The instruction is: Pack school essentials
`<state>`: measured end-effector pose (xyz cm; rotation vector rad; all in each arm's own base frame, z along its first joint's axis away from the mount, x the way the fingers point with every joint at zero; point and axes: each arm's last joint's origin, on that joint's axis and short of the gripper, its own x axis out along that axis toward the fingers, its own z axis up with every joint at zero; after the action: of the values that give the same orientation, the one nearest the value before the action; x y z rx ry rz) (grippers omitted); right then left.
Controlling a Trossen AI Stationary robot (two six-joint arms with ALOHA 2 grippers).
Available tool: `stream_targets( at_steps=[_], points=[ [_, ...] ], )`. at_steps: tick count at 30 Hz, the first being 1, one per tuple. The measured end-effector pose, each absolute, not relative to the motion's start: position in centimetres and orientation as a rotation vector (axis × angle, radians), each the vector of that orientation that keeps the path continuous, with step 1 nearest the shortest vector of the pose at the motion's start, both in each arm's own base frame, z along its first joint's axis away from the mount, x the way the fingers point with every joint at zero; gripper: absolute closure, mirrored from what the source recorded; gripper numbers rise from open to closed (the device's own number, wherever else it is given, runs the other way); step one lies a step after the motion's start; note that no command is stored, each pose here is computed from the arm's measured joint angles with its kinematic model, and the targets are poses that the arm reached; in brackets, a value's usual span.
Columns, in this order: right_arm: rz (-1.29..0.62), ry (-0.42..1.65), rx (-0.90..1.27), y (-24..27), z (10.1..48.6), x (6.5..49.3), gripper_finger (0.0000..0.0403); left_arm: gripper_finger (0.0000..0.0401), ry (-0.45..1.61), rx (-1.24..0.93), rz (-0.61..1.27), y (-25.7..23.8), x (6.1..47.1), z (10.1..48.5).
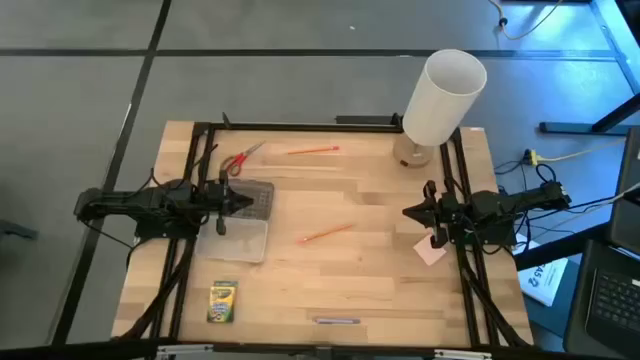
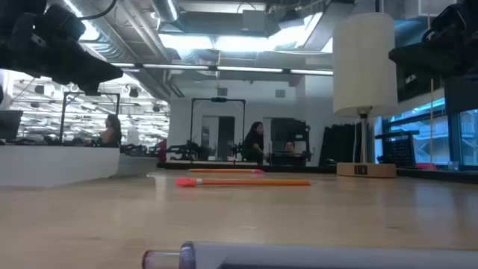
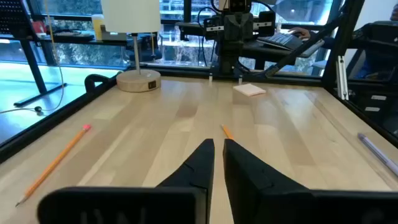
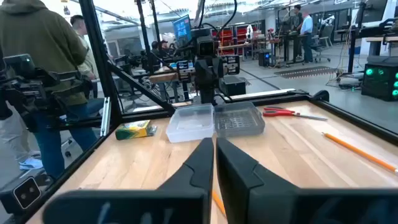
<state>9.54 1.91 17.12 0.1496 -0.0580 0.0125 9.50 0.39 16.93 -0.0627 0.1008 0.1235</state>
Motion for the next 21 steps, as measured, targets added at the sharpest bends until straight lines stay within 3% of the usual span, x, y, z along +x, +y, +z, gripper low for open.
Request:
stream_targets(
  at_steps=[21],
  points=[
    [0.012, -0.058, 0.143, 1.91, 17.13, 9.54, 0.0380, 0.0400, 0.099, -0.062, 0.138, 0.43, 9.50, 16.94]
  ],
)
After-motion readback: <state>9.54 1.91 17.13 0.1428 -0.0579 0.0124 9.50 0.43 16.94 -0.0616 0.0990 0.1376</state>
